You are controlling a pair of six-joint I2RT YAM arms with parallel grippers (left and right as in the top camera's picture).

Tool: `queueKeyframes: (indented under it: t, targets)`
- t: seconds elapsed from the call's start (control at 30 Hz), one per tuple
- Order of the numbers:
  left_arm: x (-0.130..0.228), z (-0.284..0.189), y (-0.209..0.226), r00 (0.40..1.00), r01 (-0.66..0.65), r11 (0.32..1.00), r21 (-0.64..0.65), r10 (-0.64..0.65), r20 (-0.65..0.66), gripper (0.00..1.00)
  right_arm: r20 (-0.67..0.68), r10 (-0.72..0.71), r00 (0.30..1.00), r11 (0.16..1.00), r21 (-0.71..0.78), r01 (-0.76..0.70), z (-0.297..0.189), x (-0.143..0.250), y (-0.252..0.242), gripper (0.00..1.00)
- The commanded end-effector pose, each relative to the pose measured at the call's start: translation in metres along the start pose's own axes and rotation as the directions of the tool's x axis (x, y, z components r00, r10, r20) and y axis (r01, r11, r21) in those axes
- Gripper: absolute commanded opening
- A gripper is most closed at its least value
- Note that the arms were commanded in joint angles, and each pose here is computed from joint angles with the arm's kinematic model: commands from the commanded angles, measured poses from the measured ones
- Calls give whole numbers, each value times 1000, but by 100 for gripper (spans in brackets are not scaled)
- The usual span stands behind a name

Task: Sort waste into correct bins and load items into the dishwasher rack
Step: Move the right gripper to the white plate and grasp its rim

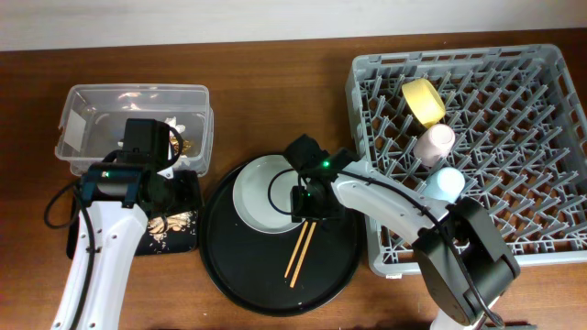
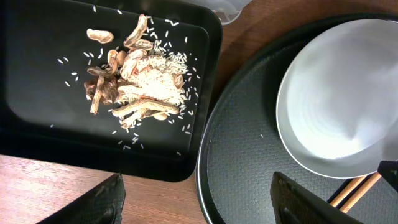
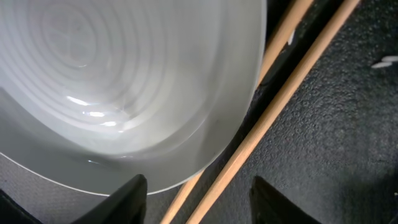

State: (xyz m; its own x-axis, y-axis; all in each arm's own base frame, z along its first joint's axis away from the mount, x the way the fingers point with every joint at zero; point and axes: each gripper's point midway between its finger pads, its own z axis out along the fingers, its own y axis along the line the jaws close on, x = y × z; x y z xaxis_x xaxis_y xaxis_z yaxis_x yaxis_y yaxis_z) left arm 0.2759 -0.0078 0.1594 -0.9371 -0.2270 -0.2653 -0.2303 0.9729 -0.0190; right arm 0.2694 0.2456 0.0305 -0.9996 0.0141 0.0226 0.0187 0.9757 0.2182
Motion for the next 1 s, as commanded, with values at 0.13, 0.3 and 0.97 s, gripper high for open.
queueKeyframes:
  t: [0.13, 0.3, 0.97]
  targets:
    - [-2, -3, 2, 1000, 14, 1000, -4, -14, 13, 74, -26, 113, 993, 994, -4, -113, 17, 9, 12, 50]
    - [-2, -3, 2, 1000, 14, 1000, -4, -14, 13, 74, 14, 105, 994, 994, -43, -104, 17, -2, 20, 33]
    - [-2, -3, 2, 1000, 14, 1000, -4, -14, 14, 74, 15, 129, 992, 992, -4, -129, 29, 4, 16, 27]
